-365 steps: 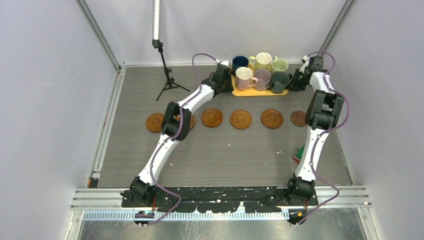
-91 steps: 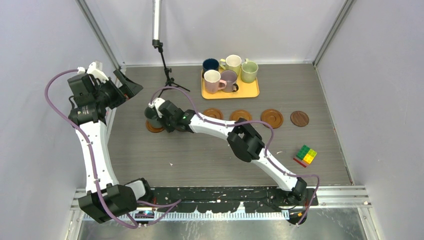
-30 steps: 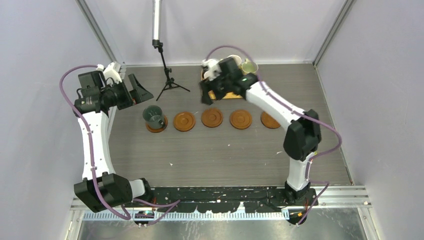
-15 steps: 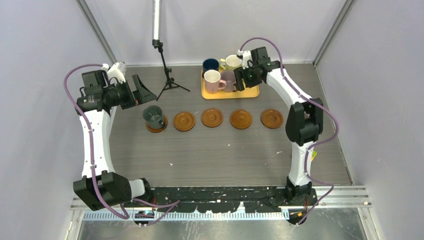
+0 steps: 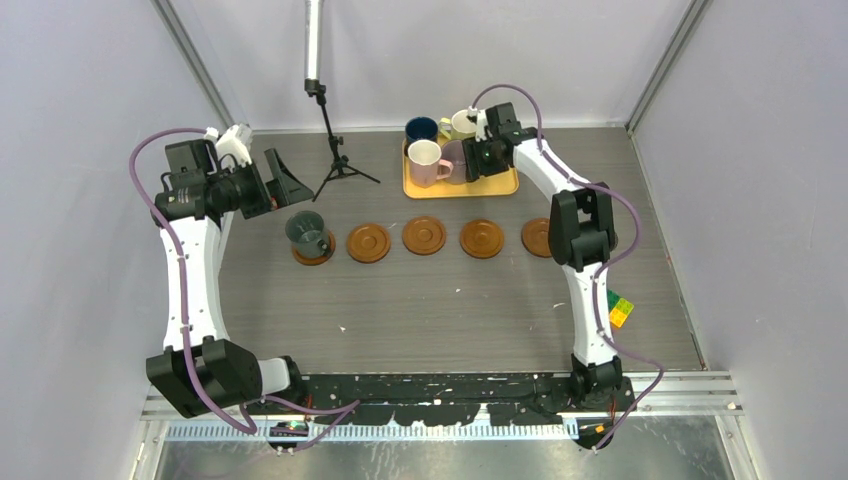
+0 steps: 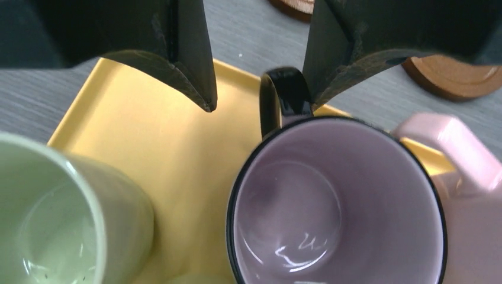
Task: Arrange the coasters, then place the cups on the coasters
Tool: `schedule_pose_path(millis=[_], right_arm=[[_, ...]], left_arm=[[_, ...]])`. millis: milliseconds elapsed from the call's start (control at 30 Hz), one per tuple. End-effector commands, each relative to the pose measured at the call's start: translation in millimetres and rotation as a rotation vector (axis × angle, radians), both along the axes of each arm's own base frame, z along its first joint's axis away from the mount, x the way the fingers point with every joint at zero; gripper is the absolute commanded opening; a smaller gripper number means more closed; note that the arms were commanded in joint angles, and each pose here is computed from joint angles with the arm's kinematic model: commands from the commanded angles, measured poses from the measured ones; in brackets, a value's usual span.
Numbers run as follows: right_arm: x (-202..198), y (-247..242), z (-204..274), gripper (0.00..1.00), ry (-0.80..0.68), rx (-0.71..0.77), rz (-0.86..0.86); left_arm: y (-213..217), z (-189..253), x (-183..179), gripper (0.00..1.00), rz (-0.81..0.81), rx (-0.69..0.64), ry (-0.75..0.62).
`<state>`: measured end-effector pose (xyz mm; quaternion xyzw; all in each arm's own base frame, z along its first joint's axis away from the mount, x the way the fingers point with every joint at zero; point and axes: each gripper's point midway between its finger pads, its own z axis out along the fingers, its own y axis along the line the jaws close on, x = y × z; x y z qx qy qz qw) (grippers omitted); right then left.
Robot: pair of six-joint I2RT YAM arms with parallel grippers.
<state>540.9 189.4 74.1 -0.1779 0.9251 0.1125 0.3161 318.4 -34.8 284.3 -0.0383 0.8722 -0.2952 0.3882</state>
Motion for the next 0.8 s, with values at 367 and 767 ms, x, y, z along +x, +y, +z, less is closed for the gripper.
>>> schedule_pose_path(millis=[367, 767], right_arm=[[35, 18, 18, 0.33, -0.124, 0.037, 0.010], [10, -1, 92, 0.01, -0.240, 0.041, 0.025]], left_arm=[[4, 15, 9, 1.00, 0.016, 0.027, -0.063], [4, 22, 2, 1.00, 0.025, 0.042, -0.086]])
